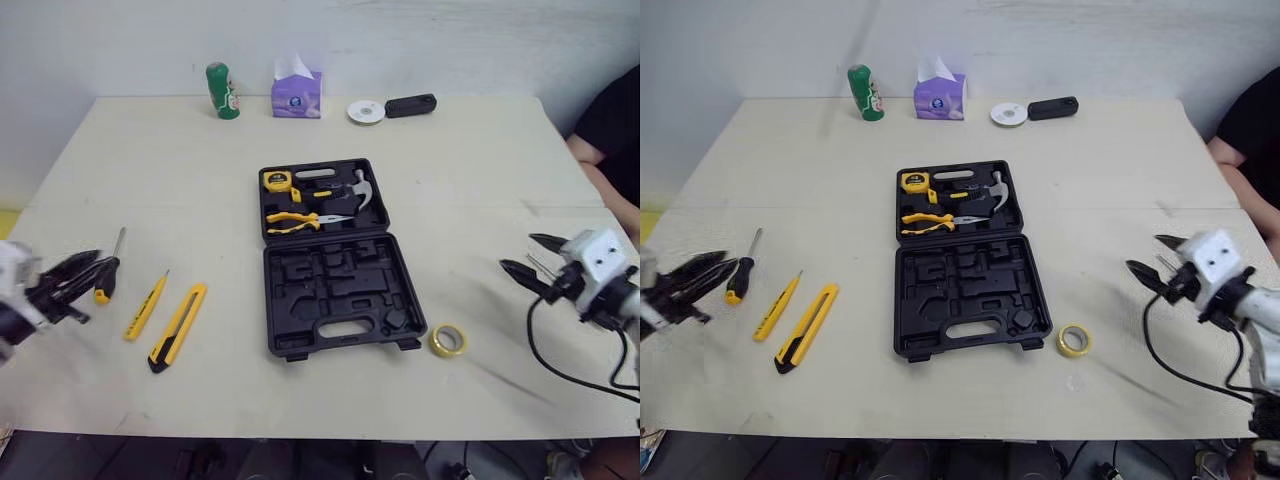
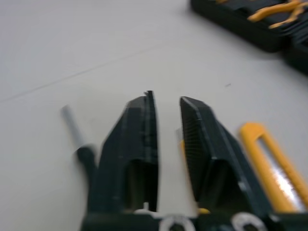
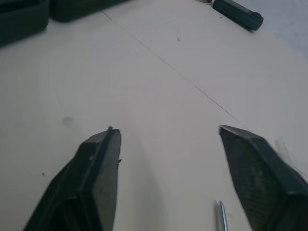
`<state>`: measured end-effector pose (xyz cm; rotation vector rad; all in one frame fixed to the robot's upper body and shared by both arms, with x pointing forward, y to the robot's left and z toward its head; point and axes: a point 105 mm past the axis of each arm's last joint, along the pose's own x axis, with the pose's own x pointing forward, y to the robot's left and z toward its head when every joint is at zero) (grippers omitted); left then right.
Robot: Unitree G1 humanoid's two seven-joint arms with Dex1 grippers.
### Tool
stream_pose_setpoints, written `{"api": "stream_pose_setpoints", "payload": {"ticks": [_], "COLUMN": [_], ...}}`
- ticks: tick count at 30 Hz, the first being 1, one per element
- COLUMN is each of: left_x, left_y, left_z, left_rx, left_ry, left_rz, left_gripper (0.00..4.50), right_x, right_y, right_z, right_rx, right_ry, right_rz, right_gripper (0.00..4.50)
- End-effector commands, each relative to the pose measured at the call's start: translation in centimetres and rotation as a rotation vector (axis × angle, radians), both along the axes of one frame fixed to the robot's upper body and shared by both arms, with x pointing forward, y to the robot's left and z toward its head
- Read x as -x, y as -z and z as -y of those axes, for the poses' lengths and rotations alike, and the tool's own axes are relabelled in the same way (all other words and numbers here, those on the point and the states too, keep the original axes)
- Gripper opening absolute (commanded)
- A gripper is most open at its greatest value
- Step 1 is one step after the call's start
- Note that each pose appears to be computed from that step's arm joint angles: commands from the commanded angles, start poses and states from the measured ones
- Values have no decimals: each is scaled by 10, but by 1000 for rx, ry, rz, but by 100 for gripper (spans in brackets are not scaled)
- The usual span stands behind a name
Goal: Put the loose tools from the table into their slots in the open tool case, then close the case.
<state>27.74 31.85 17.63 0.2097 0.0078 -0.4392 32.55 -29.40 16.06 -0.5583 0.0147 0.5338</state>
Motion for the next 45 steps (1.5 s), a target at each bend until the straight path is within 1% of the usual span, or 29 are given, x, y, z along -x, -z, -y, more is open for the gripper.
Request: {"api": "stream_pose_setpoints", "payload": {"ticks": [1,3,4,5,7,11,13,16,19,23,26,31,34,42,45], "left_x": [-6,-8,-14,-22,-33,-51,-59,-68,-76,-86,-91,-101,-101,-105,-99], "left_y": [-5,4,6,9,14,29,37,40,44,50,53,50,56,59,64], "left_z": [44,60,68,77,89,100,109,119,133,141,144,148,153,161,162], "left_rx": [0,-46,-45,-32,-20,-27,22,31,22,10,7,50,26,29,2], "left_ry": [135,178,178,169,166,132,124,121,142,149,150,122,142,180,225], "left_rz": [-15,-52,-57,-67,-89,-137,-202,-231,-253,-276,-291,-292,-321,-338,-354], "left_gripper": [0,0,0,0,0,0,0,0,0,0,0,0,0,0,0], "right_x": [-11,-17,-21,-27,-36,-51,-60,-70,-79,-87,-90,-90,-89,-82,-77], "right_y": [-3,-1,0,-1,-2,1,2,2,3,11,15,17,16,11,7], "right_z": [-26,-35,-43,-51,-61,-75,-85,-95,-109,-119,-126,-135,-141,-149,-154], "right_rx": [8,20,13,1,-4,50,80,106,86,104,101,130,113,108,76], "right_ry": [-71,-93,-108,-119,-127,-142,-151,-163,-176,-169,-173,-215,-238,-294,-331], "right_rz": [-19,-36,-45,-47,-53,-59,-54,-40,-39,-49,-50,-34,-28,-17,7], "right_gripper": [144,31,6,6,6,6,6,6,6,6,6,6,6,6,6]}}
